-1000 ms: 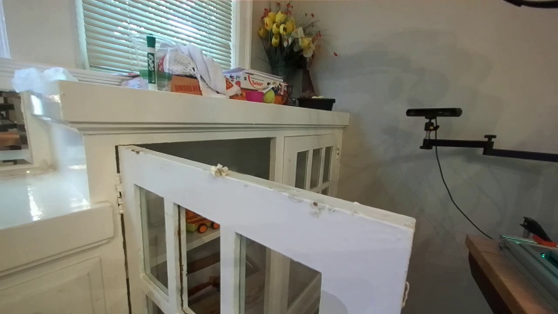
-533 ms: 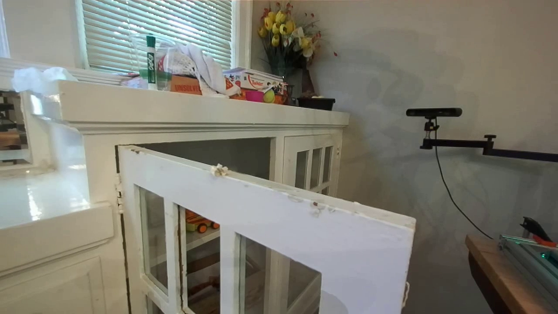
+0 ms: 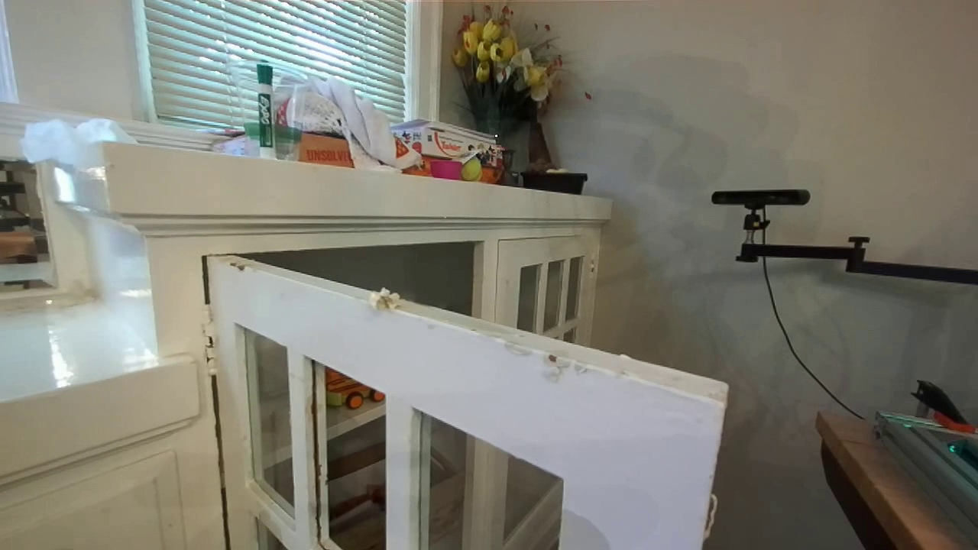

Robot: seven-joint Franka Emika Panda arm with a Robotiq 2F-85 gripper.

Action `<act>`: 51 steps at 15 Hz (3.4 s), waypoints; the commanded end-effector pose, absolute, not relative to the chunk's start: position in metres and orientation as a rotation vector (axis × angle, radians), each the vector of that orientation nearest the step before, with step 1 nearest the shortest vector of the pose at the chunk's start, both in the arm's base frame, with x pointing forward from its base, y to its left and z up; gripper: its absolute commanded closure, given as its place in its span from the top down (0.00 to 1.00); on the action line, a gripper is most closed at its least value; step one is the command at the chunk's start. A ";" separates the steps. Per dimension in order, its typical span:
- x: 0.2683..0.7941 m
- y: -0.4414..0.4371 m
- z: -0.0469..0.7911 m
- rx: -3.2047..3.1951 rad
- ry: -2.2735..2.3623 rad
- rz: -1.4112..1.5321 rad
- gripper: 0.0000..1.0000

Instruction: Use the towel to wipe the top of the dresser

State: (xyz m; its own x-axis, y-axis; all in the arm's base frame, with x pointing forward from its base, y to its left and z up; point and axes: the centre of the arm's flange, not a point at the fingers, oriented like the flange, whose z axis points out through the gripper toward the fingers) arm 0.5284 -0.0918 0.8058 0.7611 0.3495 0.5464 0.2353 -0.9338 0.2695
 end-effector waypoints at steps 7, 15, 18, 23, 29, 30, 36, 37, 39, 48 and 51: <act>0.599 -0.111 0.755 2.972 0.089 1.031 1.00; 0.671 -0.143 0.727 2.944 0.122 1.008 1.00; 0.700 -0.136 0.713 2.990 0.212 0.974 1.00; 0.737 -0.114 0.693 3.047 0.389 0.878 1.00; 0.713 -0.098 0.669 3.048 0.413 0.842 1.00; 0.713 -0.098 0.671 3.046 0.417 0.846 1.00; 0.738 -0.118 0.631 3.011 0.332 0.796 1.00; 0.747 -0.121 0.623 3.006 0.341 0.798 1.00; 0.763 -0.127 0.608 2.982 0.374 0.824 1.00; 0.807 -0.069 0.619 2.750 0.717 0.968 1.00; 0.817 -0.060 0.619 2.785 0.715 1.013 1.00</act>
State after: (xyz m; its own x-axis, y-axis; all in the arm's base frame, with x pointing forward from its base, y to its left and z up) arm 0.7779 -0.0601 0.6075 0.6962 0.4531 0.5567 0.3901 -0.8899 0.2364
